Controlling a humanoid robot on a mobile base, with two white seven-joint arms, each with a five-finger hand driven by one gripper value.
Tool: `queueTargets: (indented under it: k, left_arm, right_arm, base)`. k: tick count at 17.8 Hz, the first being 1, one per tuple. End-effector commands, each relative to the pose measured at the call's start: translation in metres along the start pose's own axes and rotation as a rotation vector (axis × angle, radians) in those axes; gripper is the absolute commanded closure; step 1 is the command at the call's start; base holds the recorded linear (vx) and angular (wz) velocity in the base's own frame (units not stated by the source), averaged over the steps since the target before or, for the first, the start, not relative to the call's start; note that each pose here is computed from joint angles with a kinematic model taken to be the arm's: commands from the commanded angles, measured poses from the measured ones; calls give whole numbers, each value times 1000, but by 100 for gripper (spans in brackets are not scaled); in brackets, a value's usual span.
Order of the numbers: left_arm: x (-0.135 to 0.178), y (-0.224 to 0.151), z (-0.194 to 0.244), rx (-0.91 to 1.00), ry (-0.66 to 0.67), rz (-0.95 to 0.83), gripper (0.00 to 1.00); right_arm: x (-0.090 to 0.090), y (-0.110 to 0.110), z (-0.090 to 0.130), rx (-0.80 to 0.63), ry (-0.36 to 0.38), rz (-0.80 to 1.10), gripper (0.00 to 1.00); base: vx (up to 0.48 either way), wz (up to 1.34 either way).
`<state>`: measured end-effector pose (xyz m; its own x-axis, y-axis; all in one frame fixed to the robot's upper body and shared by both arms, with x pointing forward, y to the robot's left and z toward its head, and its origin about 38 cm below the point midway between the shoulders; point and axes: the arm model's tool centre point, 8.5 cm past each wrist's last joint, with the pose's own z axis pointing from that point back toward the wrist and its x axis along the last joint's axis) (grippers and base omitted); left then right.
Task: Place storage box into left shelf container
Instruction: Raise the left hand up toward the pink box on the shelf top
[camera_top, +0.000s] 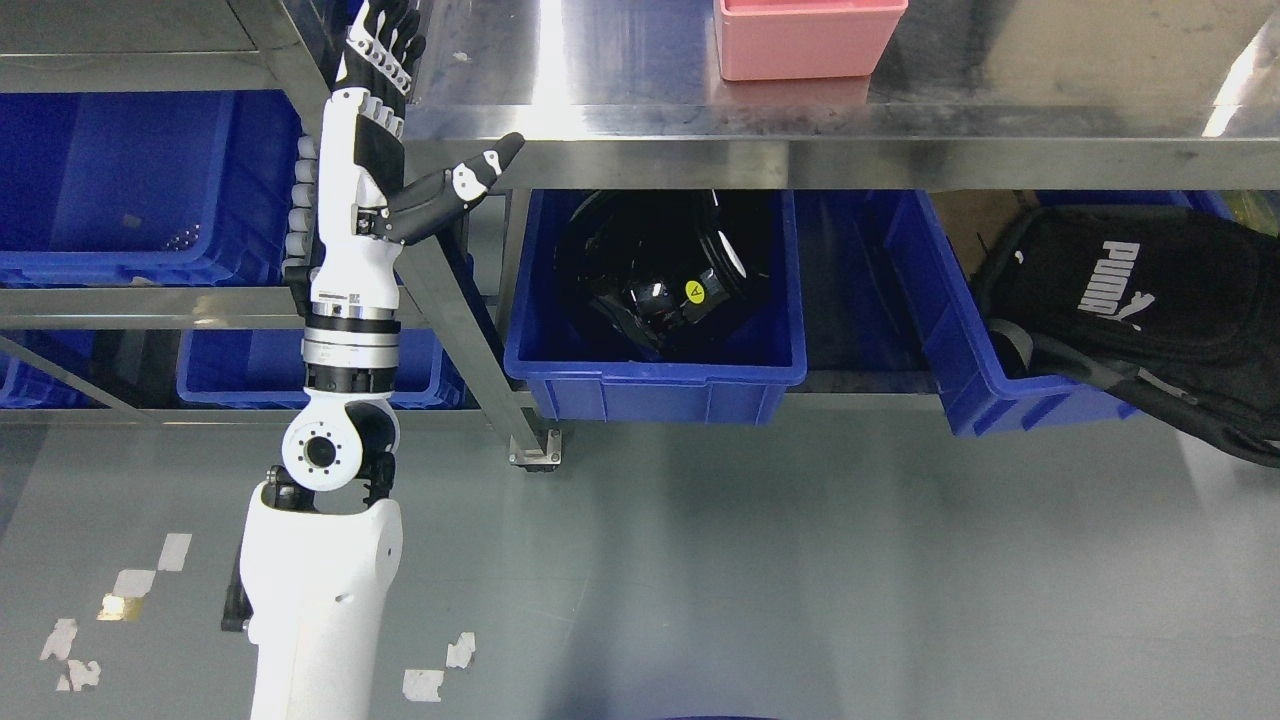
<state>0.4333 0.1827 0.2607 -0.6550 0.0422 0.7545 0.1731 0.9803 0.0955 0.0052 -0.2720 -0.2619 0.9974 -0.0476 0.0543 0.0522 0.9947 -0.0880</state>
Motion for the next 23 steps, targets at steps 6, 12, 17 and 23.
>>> queueTargets:
  k: [6, 12, 17, 23]
  left_arm:
    - [9, -11, -19, -183, -31, -25, 0]
    - [58, -12, -132, -493, -19, -145, 0]
    - [69, -76, -201, -745, 36, -411, 0]
    - [31, -116, -219, -1009, 246, -622, 1]
  right_arm:
    - [9, -11, 0, -20, -22, -20, 0]
    - [10, -11, 0, -19, -24, -20, 0]
    - [10, -11, 0, -19, -24, -20, 0]
    - [9, -11, 0, -20, -22, -20, 0]
  base:
    - [0, 0]
    - [0, 0]
    - [0, 0]
    - [0, 0]
